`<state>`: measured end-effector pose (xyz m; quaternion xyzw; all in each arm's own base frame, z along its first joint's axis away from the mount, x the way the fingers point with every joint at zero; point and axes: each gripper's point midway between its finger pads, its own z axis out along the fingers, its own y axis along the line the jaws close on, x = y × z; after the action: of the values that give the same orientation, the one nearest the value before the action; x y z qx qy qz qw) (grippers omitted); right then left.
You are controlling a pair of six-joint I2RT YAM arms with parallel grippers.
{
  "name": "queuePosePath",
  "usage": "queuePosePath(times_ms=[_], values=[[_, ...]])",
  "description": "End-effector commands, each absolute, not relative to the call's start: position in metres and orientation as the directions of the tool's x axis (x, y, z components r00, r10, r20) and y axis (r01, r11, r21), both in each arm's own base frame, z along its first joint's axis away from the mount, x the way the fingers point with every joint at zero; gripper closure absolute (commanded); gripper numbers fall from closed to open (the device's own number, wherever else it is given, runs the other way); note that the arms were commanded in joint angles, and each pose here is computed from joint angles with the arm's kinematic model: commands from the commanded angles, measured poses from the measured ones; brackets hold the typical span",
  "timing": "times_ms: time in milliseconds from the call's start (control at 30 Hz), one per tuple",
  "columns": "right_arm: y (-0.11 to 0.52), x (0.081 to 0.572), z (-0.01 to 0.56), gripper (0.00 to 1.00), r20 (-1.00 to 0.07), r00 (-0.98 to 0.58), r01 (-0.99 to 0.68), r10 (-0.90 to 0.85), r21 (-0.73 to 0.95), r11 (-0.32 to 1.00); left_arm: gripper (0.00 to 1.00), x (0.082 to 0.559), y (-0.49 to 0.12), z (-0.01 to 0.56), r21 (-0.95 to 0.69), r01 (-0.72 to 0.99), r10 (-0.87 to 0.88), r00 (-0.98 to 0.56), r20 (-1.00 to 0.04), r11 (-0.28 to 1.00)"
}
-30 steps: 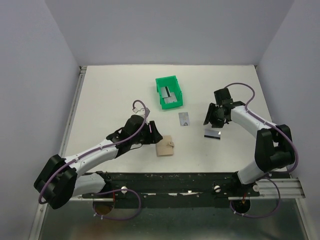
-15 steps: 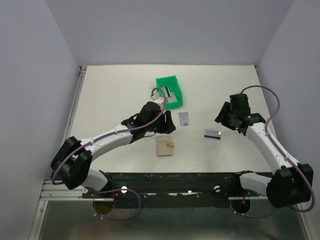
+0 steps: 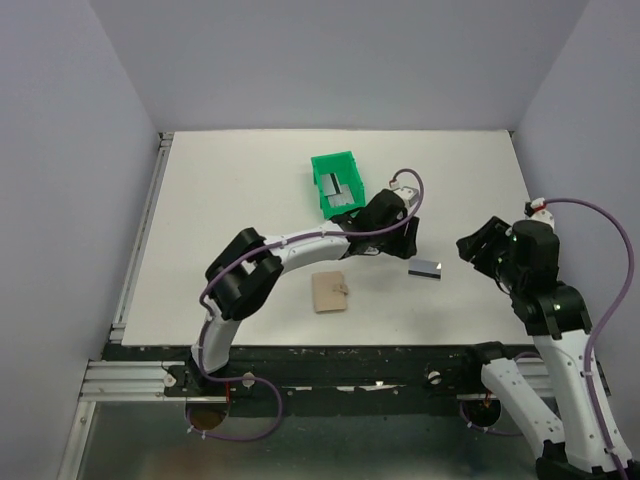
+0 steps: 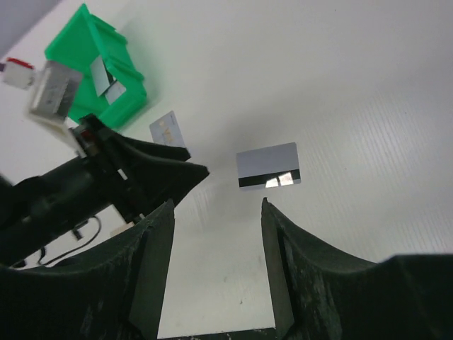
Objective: Put the credit cards into the card holder
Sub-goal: Place the card holder at the center of the board, then move the credit card to the corner of the board.
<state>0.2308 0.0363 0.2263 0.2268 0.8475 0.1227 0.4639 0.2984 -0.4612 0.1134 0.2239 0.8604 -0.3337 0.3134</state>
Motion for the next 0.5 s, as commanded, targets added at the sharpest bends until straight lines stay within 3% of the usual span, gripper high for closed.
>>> queuePosePath(times_ms=[0,200,467], values=[[0.028,0.206,0.24,0.39,-0.744,-0.447,0.279,0.497,0.411,0.868,0.37,0.293,-0.502,0.107,-0.476,0.65,0.22,-0.699,-0.681,0.592],[0.031,0.195,0.24,0.39,-0.732,-0.455,0.268,0.507,0.43,0.862,0.4,0.294,-0.542,0.096,-0.492,0.67,0.259,-0.702,-0.663,0.556],[0.03,0.191,0.241,0.39,-0.738,-0.458,0.258,0.496,0.424,0.868,0.55,0.294,-0.562,0.08,-0.514,0.68,0.312,-0.714,-0.627,0.523]])
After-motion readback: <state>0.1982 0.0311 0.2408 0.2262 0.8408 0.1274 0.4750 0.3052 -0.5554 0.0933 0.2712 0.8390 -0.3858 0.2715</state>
